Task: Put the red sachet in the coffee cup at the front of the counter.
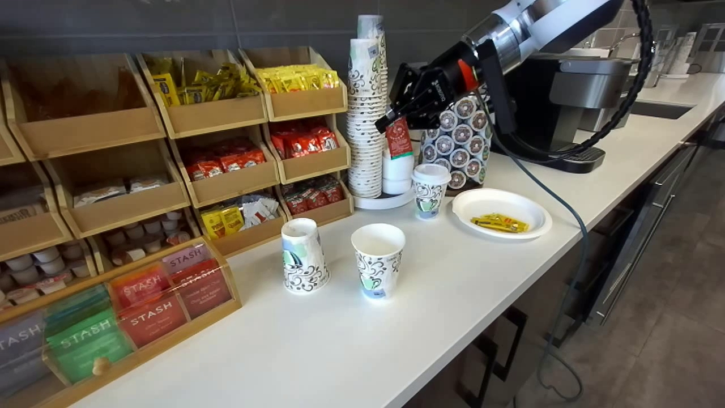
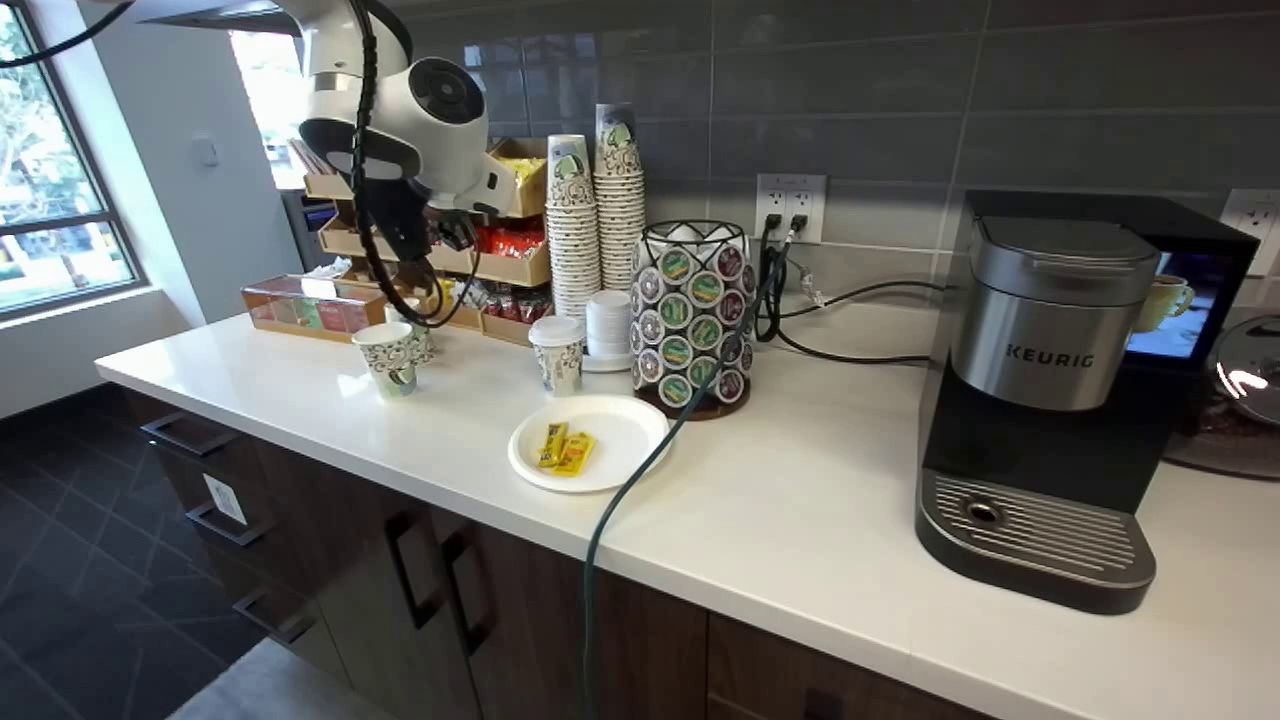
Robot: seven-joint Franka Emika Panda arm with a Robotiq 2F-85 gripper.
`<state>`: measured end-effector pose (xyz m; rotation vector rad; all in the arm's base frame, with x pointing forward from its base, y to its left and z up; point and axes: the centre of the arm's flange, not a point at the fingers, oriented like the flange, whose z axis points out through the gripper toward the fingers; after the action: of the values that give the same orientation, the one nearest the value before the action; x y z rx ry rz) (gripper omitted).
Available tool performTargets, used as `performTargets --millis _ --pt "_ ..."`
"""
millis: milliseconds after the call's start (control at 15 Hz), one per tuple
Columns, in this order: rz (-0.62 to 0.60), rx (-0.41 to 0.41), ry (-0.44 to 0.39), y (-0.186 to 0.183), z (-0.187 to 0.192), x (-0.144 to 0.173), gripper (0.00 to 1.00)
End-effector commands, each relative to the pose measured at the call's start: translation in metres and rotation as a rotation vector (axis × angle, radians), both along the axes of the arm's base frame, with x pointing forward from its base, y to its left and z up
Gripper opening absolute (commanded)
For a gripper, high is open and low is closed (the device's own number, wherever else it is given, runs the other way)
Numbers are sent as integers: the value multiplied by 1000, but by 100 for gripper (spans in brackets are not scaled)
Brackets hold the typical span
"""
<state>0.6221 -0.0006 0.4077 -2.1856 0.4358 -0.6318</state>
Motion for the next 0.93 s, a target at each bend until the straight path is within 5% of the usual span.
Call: performTargets --millis 0,533,867 --pt "-3 0 4 -2 -2 0 1" --pt "139 156 59 63 -40 -5 0" --pt "157 194 104 69 -69 -9 0"
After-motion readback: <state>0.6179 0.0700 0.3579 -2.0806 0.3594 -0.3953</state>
